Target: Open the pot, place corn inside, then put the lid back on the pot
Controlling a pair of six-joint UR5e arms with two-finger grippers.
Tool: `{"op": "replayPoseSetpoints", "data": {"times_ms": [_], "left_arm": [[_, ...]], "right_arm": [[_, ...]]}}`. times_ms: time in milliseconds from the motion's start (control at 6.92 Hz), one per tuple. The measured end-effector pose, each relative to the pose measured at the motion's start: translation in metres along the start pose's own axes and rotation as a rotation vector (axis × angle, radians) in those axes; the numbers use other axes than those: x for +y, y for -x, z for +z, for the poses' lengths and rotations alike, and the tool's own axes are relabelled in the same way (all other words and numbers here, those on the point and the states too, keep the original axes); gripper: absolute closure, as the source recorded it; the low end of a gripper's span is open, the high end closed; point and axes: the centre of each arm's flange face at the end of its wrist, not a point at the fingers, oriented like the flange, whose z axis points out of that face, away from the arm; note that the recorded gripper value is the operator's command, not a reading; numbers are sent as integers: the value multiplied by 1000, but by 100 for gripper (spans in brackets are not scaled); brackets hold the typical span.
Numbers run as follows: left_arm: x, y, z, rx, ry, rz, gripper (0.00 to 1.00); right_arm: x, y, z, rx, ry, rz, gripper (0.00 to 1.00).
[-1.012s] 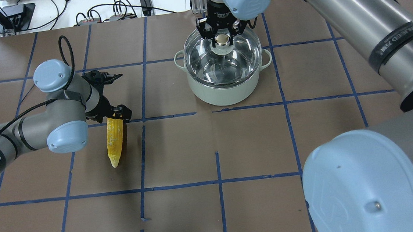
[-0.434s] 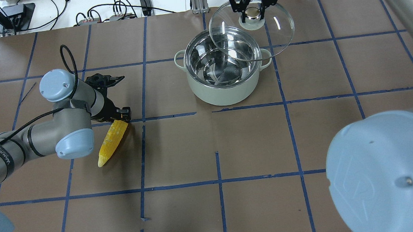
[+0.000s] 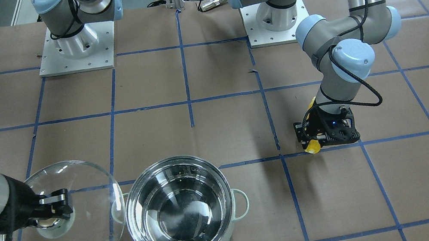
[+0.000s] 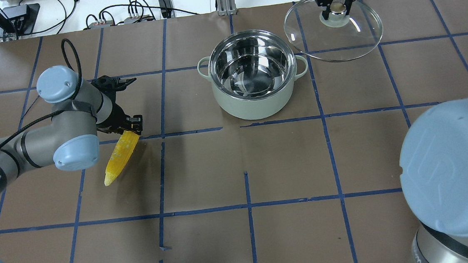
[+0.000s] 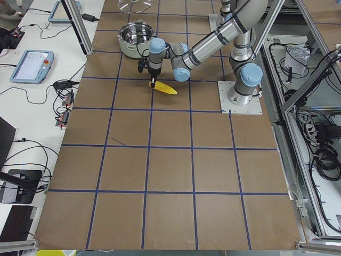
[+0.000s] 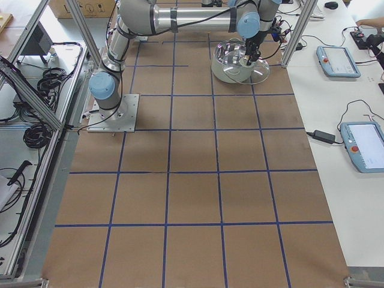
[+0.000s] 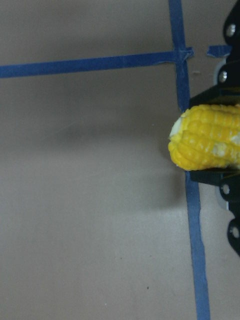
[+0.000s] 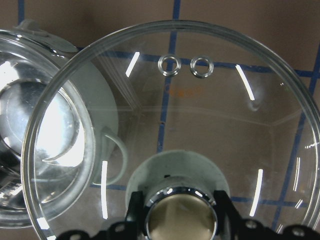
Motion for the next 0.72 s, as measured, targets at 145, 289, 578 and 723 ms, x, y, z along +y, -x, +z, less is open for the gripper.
{"op": "replayPoseSetpoints", "data": {"times_ms": [145,289,578,723], "left_arm": [[-17,-1,-41,-6,36,-22,98],[-33,-8,-87,-16,63,-51,98],[-53,-61,-153,-43,87,-119,98],[-63,-103,-173,-46,82,-157,99]], "right_arm": [[3,-39,1,-2,10,-24,80],[7,-72,4,-7,18,-31,81],[15,-109,16,-22,44,-56,81],[19,-120,21,-29,55,-68,83]]}}
